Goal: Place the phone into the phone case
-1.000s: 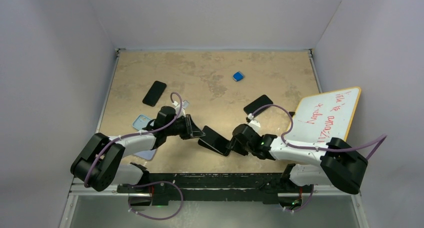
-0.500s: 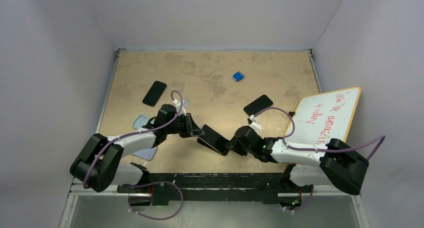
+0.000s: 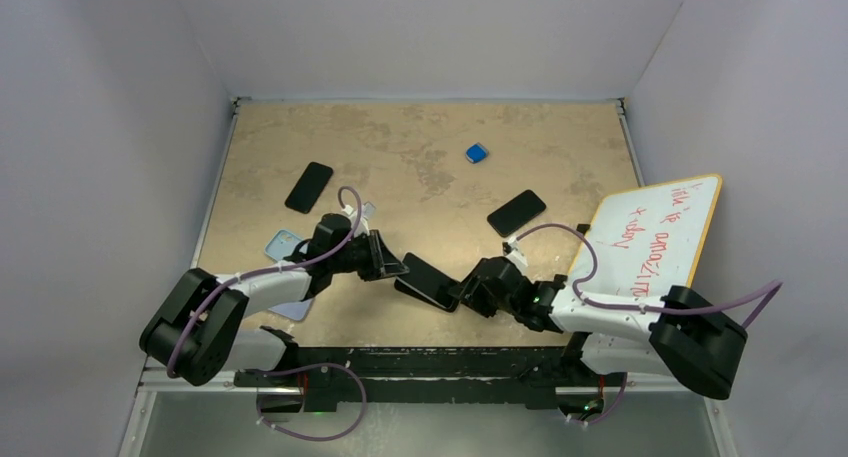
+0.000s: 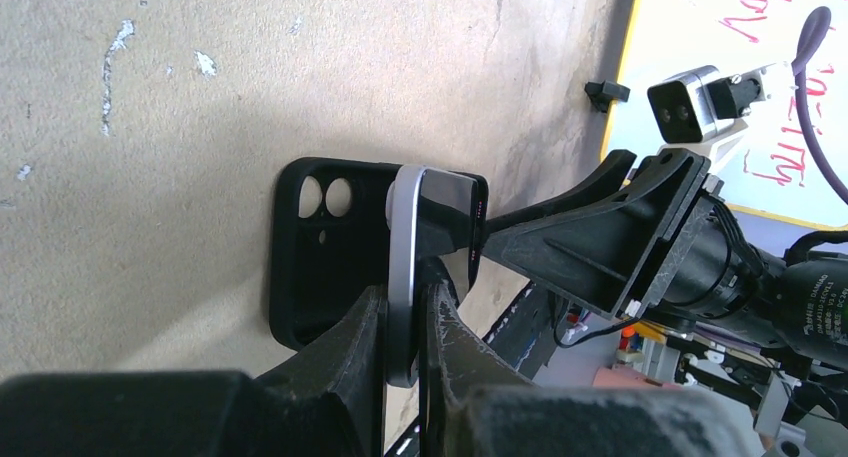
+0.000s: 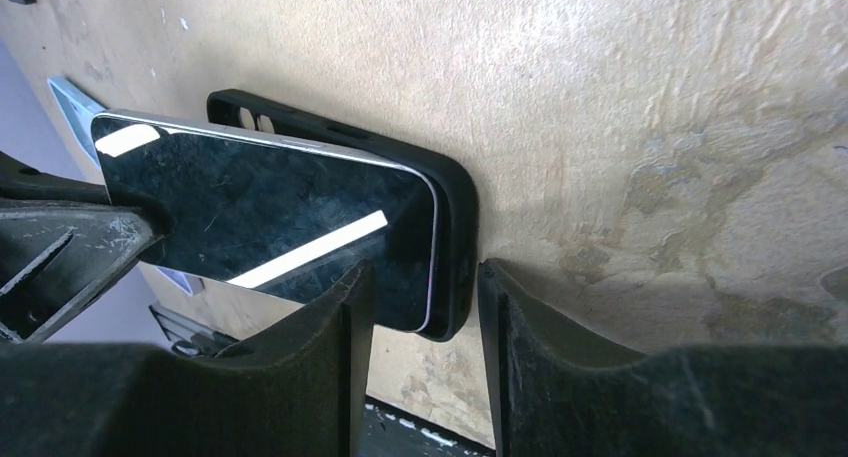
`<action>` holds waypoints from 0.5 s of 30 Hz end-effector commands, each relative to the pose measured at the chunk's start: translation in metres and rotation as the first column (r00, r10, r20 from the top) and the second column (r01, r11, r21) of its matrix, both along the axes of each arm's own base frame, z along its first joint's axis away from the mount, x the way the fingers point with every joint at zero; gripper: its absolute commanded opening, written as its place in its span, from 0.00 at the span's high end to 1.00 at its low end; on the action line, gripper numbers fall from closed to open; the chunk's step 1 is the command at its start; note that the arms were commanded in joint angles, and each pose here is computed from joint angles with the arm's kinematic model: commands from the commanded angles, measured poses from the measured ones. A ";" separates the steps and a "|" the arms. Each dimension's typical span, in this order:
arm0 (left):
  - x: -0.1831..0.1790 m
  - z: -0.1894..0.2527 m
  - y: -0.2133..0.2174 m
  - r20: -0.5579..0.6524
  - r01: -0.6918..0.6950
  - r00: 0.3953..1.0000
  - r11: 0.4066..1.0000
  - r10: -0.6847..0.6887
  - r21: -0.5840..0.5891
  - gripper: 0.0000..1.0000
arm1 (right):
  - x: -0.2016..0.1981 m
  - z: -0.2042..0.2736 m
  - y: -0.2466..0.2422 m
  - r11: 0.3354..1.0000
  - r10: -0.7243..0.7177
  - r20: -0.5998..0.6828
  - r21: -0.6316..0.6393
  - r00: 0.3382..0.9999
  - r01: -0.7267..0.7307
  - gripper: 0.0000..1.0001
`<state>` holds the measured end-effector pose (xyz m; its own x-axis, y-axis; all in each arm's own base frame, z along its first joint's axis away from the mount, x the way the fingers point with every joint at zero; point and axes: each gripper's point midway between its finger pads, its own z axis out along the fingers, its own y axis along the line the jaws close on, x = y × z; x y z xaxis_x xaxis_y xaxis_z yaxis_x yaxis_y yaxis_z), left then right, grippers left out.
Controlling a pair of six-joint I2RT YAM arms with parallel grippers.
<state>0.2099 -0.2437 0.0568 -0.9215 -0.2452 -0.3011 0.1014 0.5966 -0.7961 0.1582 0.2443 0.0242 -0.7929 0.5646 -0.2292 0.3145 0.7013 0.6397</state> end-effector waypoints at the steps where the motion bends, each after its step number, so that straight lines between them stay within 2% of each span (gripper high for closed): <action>1: -0.001 -0.023 0.018 -0.009 -0.043 0.999 0.990 0.044 0.133 1.00 | -0.005 -0.004 0.005 1.000 0.009 -0.051 0.005 0.999 -0.009 0.56; 6: -0.003 -0.031 0.020 0.007 -0.037 0.999 0.989 0.037 0.145 1.00 | -0.003 0.000 0.018 0.996 0.018 -0.033 0.082 0.999 -0.016 0.62; 11: -0.015 -0.043 0.017 -0.034 -0.035 0.999 0.988 0.041 0.149 1.00 | -0.001 0.007 0.031 0.989 0.027 -0.020 0.146 0.999 -0.024 0.66; 15: -0.017 -0.048 0.013 -0.028 -0.002 1.000 0.983 0.007 0.181 0.95 | 0.000 0.007 0.033 0.988 0.024 -0.012 0.156 1.000 -0.022 0.67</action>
